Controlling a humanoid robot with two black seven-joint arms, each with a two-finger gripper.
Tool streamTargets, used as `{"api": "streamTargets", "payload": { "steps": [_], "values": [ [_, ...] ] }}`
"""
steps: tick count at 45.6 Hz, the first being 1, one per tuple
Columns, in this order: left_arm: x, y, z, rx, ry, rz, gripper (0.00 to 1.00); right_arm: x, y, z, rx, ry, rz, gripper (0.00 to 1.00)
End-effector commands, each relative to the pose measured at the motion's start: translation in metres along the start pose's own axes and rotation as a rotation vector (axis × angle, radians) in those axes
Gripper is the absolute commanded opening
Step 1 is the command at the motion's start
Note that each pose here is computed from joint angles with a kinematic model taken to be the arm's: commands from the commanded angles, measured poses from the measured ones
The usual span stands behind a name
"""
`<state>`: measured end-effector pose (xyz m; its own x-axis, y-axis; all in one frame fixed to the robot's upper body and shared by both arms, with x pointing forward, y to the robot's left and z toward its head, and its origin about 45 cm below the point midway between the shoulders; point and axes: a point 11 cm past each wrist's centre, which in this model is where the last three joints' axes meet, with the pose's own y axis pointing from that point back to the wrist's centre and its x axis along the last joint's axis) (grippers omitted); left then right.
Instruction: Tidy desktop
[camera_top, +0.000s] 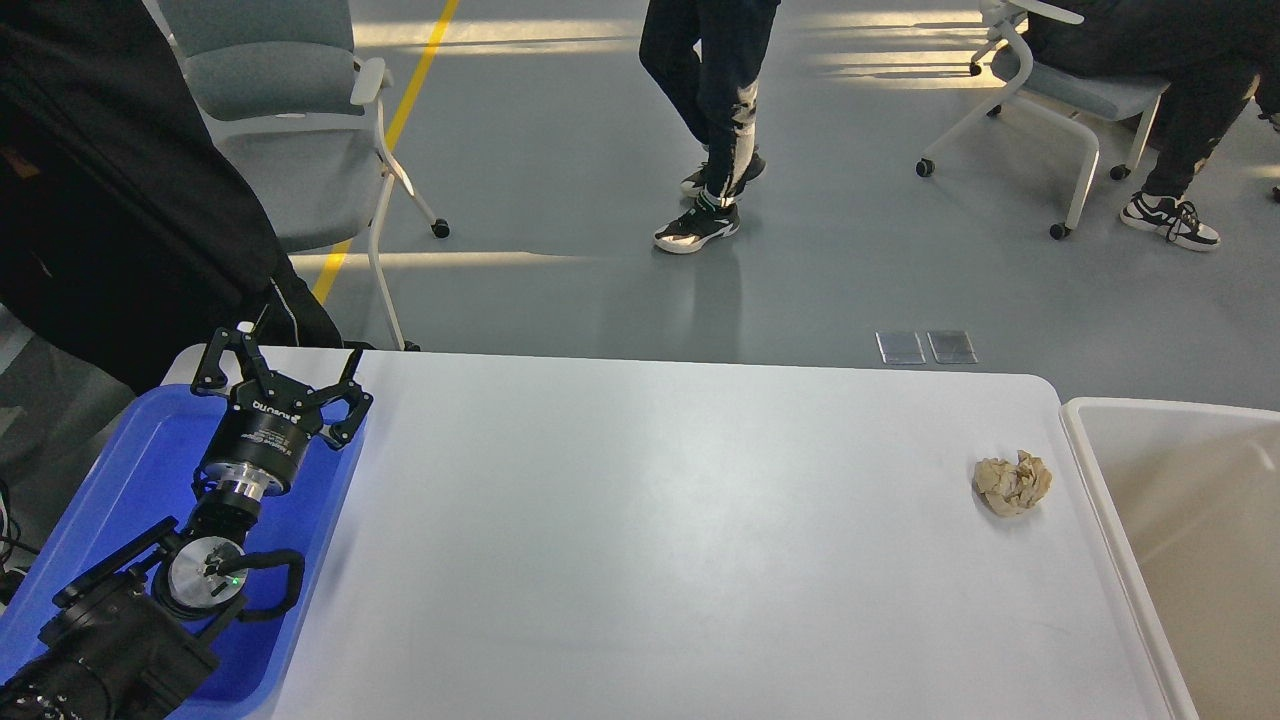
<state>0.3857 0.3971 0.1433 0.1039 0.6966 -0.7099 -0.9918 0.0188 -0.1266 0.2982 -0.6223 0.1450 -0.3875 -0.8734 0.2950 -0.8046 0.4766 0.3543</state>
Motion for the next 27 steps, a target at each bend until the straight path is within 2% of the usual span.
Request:
{"api": "streamTargets", "payload": {
  "steps": [1,7,14,18,27],
  "values": [
    [0.0,0.0,0.0,0.0,0.0,0.0,1.0,-0.01,0.001,-0.022,0.106,-0.178,-0.154,1.0],
    [0.0,0.0,0.0,0.0,0.0,0.0,1.0,-0.037,0.001,-0.027,0.121,-0.226,-0.266,1.0],
    [0.0,0.0,0.0,0.0,0.0,0.0,1.0,-0.074,0.016,-0.066,0.183,-0.291,-0.456,1.0],
    [0.0,0.0,0.0,0.0,0.0,0.0,1.0,-0.085,0.022,-0.082,0.227,-0.33,-0.463,1.0],
    [0.0,0.0,0.0,0.0,0.0,0.0,1.0,-0.111,0.037,-0.072,0.268,-0.306,-0.488,1.0]
  ]
}}
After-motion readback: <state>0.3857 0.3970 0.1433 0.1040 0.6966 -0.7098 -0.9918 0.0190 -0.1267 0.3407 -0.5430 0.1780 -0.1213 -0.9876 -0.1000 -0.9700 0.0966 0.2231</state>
